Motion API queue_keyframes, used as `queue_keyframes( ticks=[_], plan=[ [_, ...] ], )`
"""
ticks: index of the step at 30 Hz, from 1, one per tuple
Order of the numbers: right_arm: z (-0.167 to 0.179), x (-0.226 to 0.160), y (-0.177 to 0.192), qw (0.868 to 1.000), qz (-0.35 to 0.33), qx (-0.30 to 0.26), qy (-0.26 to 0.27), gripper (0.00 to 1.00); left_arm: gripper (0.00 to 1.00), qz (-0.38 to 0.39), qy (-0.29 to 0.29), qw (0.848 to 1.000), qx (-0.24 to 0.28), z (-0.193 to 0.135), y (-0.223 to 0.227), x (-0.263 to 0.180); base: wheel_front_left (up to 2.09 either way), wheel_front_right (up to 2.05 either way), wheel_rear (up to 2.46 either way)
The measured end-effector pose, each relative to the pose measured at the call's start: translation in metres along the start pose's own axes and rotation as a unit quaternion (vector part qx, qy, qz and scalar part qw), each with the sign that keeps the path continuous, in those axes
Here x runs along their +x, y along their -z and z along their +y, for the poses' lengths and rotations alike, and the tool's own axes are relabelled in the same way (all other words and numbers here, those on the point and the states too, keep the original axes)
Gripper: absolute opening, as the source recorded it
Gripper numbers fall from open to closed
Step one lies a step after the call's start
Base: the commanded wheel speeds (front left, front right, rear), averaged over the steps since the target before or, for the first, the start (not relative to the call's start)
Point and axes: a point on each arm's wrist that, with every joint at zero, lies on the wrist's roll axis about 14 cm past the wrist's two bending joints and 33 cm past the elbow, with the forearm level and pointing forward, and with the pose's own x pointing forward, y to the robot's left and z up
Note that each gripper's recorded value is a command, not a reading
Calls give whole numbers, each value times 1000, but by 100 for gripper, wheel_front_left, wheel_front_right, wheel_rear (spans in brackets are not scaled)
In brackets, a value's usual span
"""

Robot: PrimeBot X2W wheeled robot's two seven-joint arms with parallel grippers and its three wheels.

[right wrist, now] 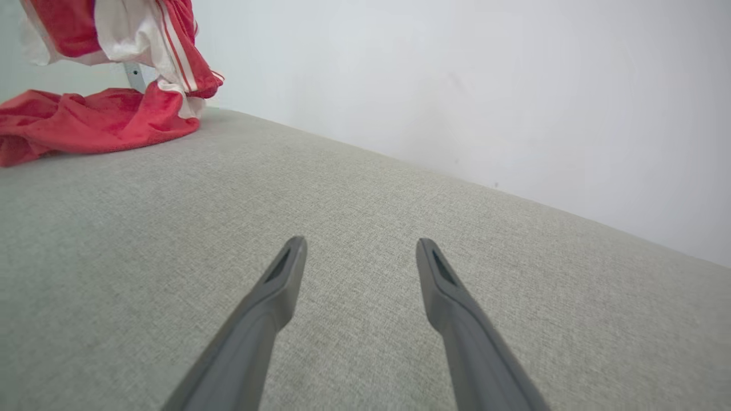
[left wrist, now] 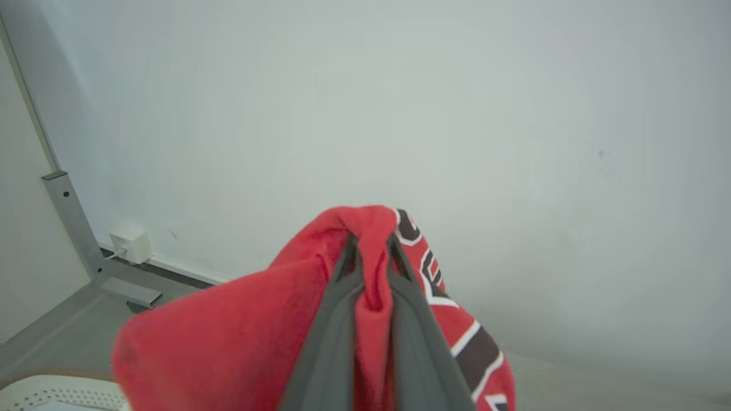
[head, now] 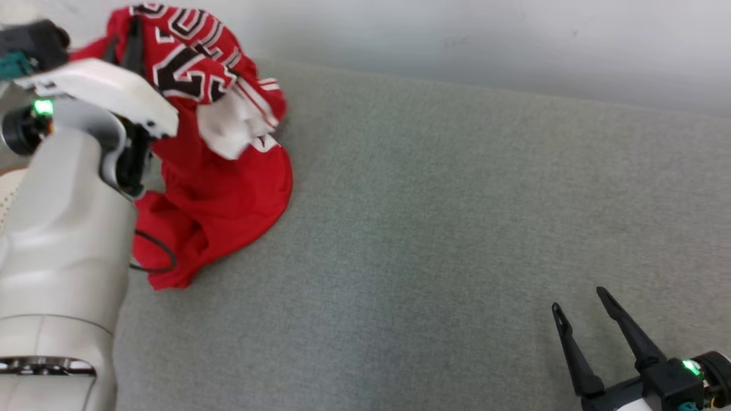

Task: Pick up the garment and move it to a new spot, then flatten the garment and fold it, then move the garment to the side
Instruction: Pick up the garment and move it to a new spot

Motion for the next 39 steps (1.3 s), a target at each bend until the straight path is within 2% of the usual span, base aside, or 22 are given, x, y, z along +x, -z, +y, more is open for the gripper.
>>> queue_keyframes(
  ticks=[7, 12, 15, 20, 24, 26, 30, 35, 36, 37, 39],
  plan=[
    [-7, -29, -18, 999, -18, 9, 45, 100, 0, -80, 68, 994, 4, -44, -90, -1, 0, 0, 0],
    [-16, -49, -26, 996, -29, 13, 78, 100, 0, -125, 157, 980, -10, -108, -137, -15, 0, 0, 0],
    [-23, -59, -30, 995, -35, 13, 97, 100, 0, -125, 216, 968, -29, -146, -139, -32, 0, 0, 0],
    [-31, -74, -36, 991, -45, 16, 125, 100, 0, -86, 321, 940, -75, -213, -112, -70, 0, 0, 0],
    [-45, -88, -39, 986, -51, 15, 155, 100, 0, -39, 413, 898, -149, -274, -85, -116, 0, 0, 0],
    [-51, -96, -40, 984, -52, 15, 171, 100, 0, -3, 445, 880, -167, -297, -63, -138, 0, 0, 0],
    [-65, -114, -39, 978, -51, 13, 203, 100, 0, 69, 483, 846, -214, -327, -24, -171, 0, 0, 0],
    [-80, -135, -37, 970, -47, 11, 240, 100, 0, 194, 476, 801, -307, -347, 29, -186, 0, 0, 0],
    [-81, -137, -37, 969, -46, 11, 243, 100, 0, 221, 457, 798, -325, -346, 42, -180, 0, 0, 0],
    [-81, -139, -35, 968, -44, 12, 246, 100, 0, 242, 437, 806, -318, -343, 60, -173, 0, 0, 0],
    [-81, -140, -34, 968, -41, 13, 248, 100, 0, 265, 390, 831, -296, -331, 92, -152, 0, 0, 0]
  ],
)
